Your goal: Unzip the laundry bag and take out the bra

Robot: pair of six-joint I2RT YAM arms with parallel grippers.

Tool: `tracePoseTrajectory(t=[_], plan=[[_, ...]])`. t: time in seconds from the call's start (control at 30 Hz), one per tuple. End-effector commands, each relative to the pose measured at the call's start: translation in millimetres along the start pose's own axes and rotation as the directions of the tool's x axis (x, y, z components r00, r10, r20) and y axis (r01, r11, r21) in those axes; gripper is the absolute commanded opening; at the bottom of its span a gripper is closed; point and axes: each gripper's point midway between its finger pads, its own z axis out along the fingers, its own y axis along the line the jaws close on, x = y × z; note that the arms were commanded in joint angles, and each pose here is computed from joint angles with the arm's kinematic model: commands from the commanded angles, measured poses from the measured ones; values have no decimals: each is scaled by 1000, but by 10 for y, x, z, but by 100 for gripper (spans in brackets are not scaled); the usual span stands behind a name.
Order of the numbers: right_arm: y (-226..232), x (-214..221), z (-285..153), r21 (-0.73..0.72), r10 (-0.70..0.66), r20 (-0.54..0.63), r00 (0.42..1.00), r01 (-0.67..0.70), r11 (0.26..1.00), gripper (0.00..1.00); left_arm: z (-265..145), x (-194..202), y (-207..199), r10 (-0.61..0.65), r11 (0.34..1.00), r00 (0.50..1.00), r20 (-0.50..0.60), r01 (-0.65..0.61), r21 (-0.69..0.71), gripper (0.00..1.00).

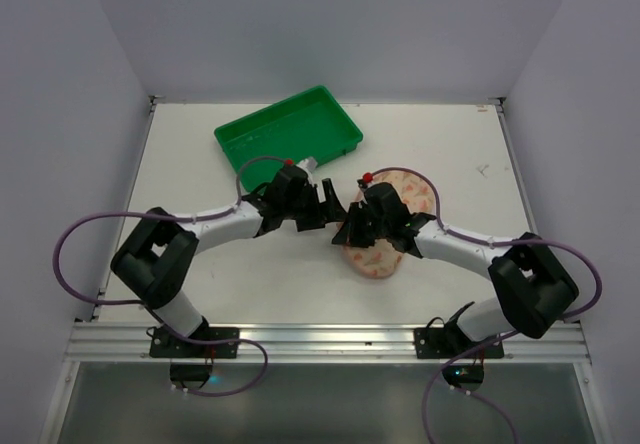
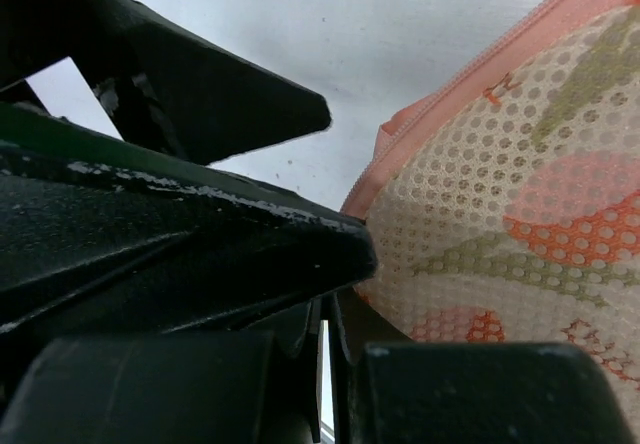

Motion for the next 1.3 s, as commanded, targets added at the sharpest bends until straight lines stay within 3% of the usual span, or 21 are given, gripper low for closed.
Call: tracePoseTrajectory(t=[0.0, 0.17, 0.2, 0.27, 0.4, 0.77, 0.9, 1.13, 1.23, 1.27], plan=[[227, -146, -12, -75, -46, 41, 998, 49, 996, 0, 114, 1, -182, 1, 997, 1000, 0, -1, 83, 82], [181, -136, -54, -62, -44, 53, 998, 47, 997, 0, 248, 100, -174, 10, 996, 999, -38, -6, 90, 62], [191, -129, -72, -65, -44, 54, 998, 48, 997, 0, 259, 124, -197, 13, 995, 999, -45, -8, 96, 51], [153, -108, -91, -54, -40, 56, 998, 43, 998, 0, 273, 143, -226, 17, 994, 999, -51, -11, 109, 40], [60, -57, -143, -27, -34, 58, 998, 36, 999, 0, 294, 151, -218, 24, 994, 998, -50, -19, 111, 0], [-586, 567, -658, 115, 29, 20, 999, -31, 993, 0, 373, -164, 63, 24, 999, 1000, -17, -23, 47, 0], [-869, 793, -827, 193, 61, 10, 998, -62, 979, 0, 425, -379, 26, 84, 995, 996, 4, -84, 56, 0], [-713, 669, -820, 122, 43, 54, 998, -49, 991, 0, 560, -699, -22, 173, 982, 985, -4, -172, 81, 0], [-465, 511, -690, 38, 36, 61, 998, -38, 999, 0, 519, -765, -170, 150, 982, 989, 10, -150, 117, 45], [-415, 471, -648, 24, 35, 60, 998, -37, 999, 0, 444, -756, -215, 129, 984, 991, 17, -130, 123, 77]])
